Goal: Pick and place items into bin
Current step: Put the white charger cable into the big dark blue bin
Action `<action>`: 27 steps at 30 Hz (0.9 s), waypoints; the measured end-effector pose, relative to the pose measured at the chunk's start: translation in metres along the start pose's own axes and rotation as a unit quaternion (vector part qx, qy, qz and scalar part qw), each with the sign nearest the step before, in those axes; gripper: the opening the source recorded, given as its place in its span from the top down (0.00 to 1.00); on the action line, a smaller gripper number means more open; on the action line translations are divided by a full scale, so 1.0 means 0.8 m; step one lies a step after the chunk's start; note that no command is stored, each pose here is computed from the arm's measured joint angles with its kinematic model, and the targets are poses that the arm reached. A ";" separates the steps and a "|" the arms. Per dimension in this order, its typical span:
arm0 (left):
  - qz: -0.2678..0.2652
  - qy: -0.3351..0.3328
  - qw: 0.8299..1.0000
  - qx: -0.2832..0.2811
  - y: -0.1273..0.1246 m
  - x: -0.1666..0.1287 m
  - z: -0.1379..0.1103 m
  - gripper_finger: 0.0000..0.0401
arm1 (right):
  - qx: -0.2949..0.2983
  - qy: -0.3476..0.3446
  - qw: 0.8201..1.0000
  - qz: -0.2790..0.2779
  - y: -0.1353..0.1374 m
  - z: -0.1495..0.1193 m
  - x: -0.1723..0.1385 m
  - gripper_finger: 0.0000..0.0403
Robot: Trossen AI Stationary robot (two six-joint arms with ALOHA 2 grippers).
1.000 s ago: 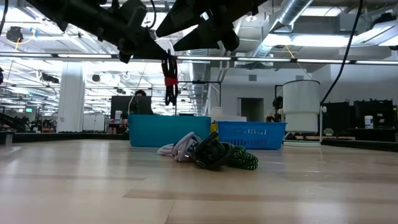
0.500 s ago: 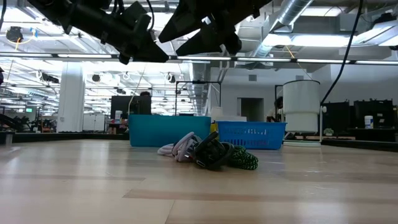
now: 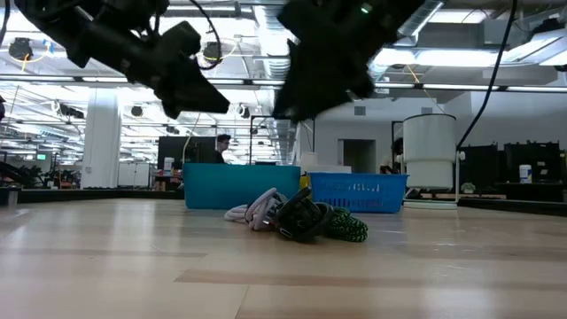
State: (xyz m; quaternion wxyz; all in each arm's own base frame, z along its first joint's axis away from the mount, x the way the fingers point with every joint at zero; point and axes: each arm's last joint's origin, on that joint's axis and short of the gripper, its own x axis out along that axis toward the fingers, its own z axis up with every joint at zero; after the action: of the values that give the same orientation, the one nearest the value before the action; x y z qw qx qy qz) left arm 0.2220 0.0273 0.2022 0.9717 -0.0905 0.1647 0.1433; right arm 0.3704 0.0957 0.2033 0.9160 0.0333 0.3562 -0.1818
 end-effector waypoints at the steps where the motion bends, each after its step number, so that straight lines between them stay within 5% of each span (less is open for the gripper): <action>1: -0.032 0.005 0.999 0.010 -0.006 -0.001 -0.001 0.79 | -0.001 0.020 1.000 -0.001 -0.001 -0.005 -0.001 0.35; 7: -0.194 0.048 0.974 0.105 -0.049 -0.011 -0.008 0.78 | 0.022 0.150 0.988 0.015 -0.003 -0.034 -0.009 0.35; 20: -0.185 0.161 0.946 0.211 -0.081 -0.032 0.037 0.78 | 0.062 0.279 0.954 -0.087 -0.014 -0.072 -0.033 0.35; 27: -0.174 0.241 0.921 0.252 -0.095 0.002 0.036 0.71 | 0.002 0.286 0.938 -0.194 -0.034 -0.080 -0.045 0.35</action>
State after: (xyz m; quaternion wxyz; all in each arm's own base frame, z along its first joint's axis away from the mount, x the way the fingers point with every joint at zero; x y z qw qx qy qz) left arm 0.2550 -0.0374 0.2379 0.9031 0.0986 0.4059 -0.0999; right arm 0.2953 0.0937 0.1817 0.7220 0.0165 0.6025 -0.3396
